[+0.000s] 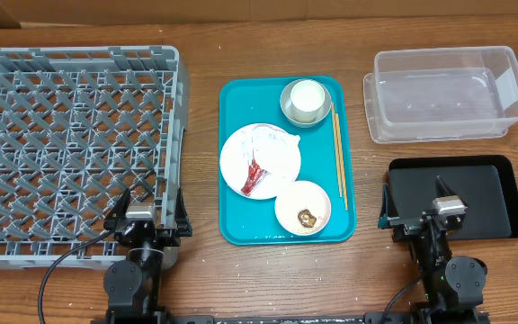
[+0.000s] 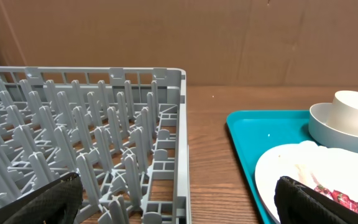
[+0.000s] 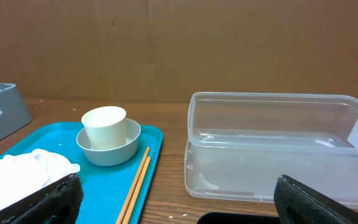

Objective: Sort waste into correct bins and load items into the dishwasher

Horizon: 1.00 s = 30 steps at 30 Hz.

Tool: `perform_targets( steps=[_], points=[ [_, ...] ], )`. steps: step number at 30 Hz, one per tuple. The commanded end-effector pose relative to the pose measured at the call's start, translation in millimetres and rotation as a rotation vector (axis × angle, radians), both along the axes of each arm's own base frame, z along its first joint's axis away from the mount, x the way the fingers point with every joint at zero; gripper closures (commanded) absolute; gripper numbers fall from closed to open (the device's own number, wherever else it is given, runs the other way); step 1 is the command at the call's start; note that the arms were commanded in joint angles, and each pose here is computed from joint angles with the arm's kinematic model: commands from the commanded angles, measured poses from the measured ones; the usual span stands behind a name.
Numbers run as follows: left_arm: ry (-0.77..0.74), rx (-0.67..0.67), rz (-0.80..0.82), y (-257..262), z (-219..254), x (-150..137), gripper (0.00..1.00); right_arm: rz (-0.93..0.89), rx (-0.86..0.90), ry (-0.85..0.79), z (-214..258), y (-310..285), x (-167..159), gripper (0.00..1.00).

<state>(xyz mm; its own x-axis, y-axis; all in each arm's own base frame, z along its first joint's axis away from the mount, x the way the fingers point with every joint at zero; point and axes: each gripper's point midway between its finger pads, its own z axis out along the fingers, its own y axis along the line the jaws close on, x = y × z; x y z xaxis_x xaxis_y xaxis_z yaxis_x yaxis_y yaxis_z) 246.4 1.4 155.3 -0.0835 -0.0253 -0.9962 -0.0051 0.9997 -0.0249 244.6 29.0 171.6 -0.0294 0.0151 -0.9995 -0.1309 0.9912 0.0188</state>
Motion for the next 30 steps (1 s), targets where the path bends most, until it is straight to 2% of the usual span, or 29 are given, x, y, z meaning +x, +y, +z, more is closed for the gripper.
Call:
perform_targets(
  steps=[1, 26, 28, 30],
  points=[
    [-0.002, 0.003, 0.008, 1, -1, 0, 0.0, -0.001, -0.001, -0.004, -2, 0, 0, 0.0],
    [-0.011, 0.002, 0.007, 1, 2, 0, 0.0, -0.001, 0.0, -0.003, -2, 0, 0, 0.0],
    [-0.041, -0.086, -0.07, -13, 10, 0, 0.0, -0.001, 0.0, -0.003, -2, 0, 0, 0.0],
    [-0.047, -0.291, -0.298, -53, 21, -7, 0.0, -0.001, 0.0, -0.003, -2, 0, 0, 0.0]
  ],
)
